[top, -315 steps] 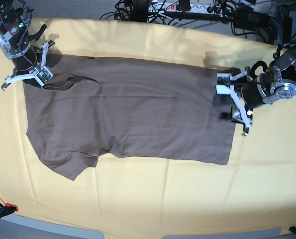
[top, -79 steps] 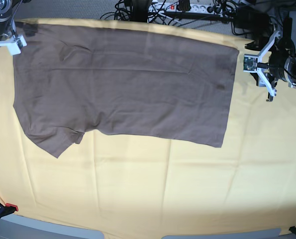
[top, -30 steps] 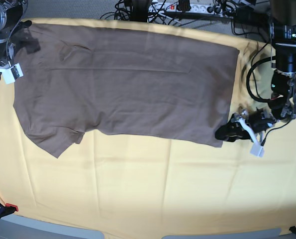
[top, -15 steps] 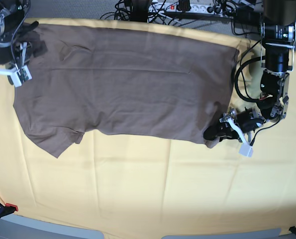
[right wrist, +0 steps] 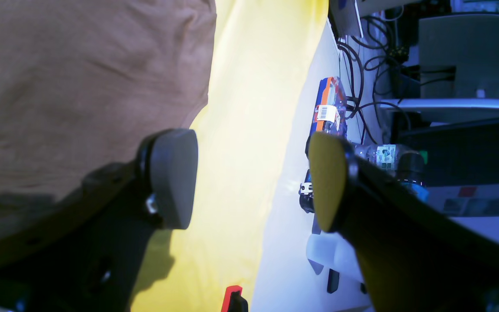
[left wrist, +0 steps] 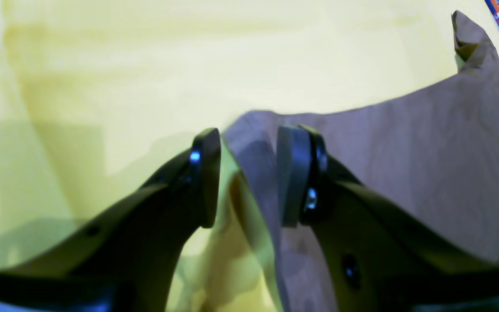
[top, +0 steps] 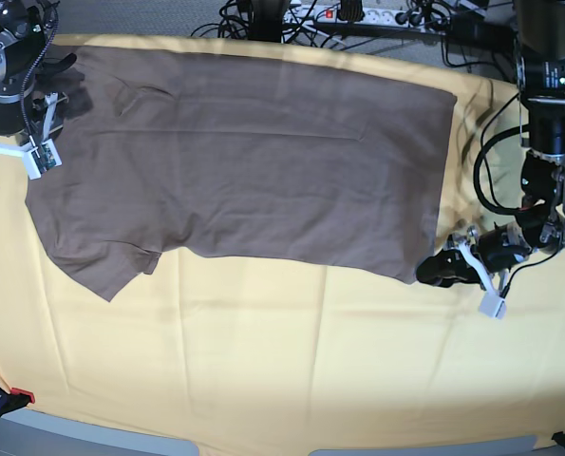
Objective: Fold the T-shirt properly
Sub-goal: 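Grasp the hem corners with both grippers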
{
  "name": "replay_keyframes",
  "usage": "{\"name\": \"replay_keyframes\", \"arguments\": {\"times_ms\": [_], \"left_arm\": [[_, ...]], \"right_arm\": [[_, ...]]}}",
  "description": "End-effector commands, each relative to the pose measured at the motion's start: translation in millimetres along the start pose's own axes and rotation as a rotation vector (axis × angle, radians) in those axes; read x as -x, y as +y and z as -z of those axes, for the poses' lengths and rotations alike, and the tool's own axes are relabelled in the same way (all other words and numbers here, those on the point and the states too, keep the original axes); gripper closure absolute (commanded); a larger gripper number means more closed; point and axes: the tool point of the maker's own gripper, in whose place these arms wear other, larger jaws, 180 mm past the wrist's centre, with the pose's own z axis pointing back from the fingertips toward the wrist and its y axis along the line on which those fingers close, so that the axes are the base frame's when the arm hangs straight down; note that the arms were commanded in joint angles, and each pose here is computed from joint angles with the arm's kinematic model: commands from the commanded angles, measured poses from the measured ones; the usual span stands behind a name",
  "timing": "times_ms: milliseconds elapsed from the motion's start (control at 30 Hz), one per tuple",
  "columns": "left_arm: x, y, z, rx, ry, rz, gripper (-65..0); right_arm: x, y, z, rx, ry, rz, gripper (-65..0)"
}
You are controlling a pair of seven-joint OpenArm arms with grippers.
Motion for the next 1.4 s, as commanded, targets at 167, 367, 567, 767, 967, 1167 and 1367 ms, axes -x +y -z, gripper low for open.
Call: {"name": "replay_keyframes", "arguments": {"times_ms": [167,367,567,767,967,1167,1367], "left_arm": [[-28,44,-6,-0.261,-0.078,0.022,-24.2],[-12,29,16,-0.233,-0.035,0.006,-24.2],[14,-11,41,-0.071,0.078,0.024,-24.2],[32,-30,45,0.021,0.163,0.061,-24.1],[21,-22,41,-0.013,0.123,0.050,-18.8],[7,-5,38,-0.101,0.075,-0.005,0.0],[1,-5,38,-0.101,0.066,-0.001,0.0]], "right_arm": [[-6,-9,-1,0.037,-0.022,0.006,-41.9],[-6,-9,-1,0.036,-0.023,0.007,-41.9],[-6,-9,-1,0.037,-0.023,0.006,-41.9],[-6,-9,-1,0.036,-0.024,0.007,-41.9],[-7,-8,-1,0.036,-0.027,0.010,-41.9],[-11,-10,-1,0.044,-0.044,0.022,-41.9],[-30,-25,5,0.080,-0.100,0.065,-41.9]]}}
